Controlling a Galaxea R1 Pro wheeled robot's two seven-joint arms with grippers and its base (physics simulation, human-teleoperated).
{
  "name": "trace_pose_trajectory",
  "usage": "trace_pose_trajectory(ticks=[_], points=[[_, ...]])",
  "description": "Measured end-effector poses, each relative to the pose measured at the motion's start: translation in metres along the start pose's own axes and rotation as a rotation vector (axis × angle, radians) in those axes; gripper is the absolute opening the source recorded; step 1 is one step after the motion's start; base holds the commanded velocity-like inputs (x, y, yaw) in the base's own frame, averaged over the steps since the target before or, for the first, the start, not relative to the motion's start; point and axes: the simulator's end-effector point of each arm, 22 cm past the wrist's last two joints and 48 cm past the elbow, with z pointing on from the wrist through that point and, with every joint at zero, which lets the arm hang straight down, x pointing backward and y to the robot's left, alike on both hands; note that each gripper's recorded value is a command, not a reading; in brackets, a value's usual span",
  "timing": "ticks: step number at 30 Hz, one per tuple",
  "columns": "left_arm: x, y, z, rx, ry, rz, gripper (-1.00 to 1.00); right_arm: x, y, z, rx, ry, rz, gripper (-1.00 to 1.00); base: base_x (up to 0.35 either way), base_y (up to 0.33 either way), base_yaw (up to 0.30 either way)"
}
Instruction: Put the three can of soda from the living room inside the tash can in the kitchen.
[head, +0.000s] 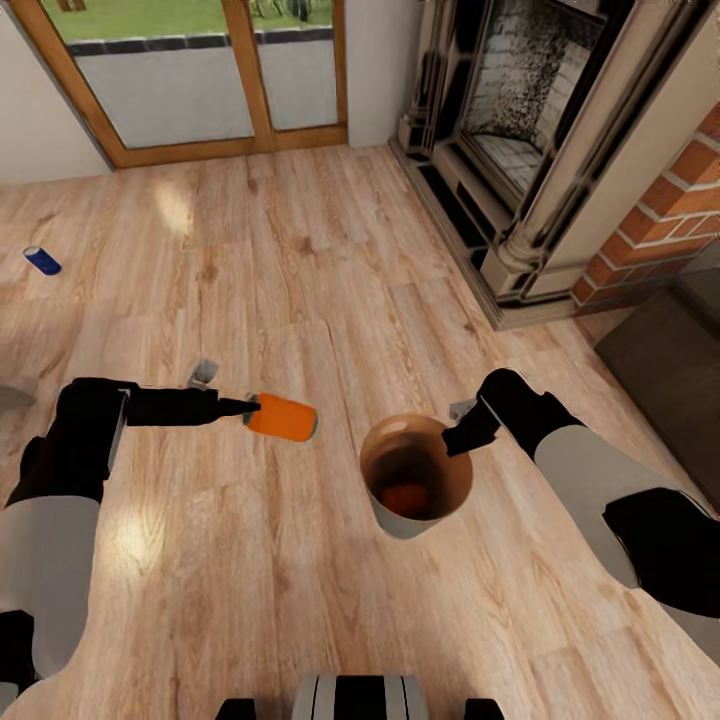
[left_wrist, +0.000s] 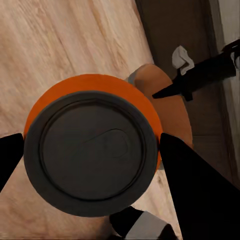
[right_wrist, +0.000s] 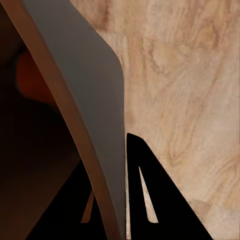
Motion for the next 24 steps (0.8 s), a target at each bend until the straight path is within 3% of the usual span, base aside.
trace_pose_trajectory(ticks=[5,7,16,24], points=[[0.025,-0.02,0.055,-0.04,0.131,0.025,-1.0,0.001,0.007,-0.005,0.008,0.008,-0.018,-1.0,0.0,0.0,0.0],[0.028,-0.026,0.063,-0.049,0.154,0.034,-1.0,0.001,0.009,-0.009,0.009,0.01,-0.022,-1.0,0.0,0.0,0.0],[0.02,-0.057,0.059,0.006,0.165,0.044,-1.0,0.004,0.015,-0.024,0.003,0.016,-0.019,-1.0,0.0,0.0,0.0],[-0.005,-0.082,0.048,0.026,0.136,0.091,-1.0,0.004,0.027,-0.031,-0.013,0.02,-0.023,-1.0,0.0,0.0,0.0]])
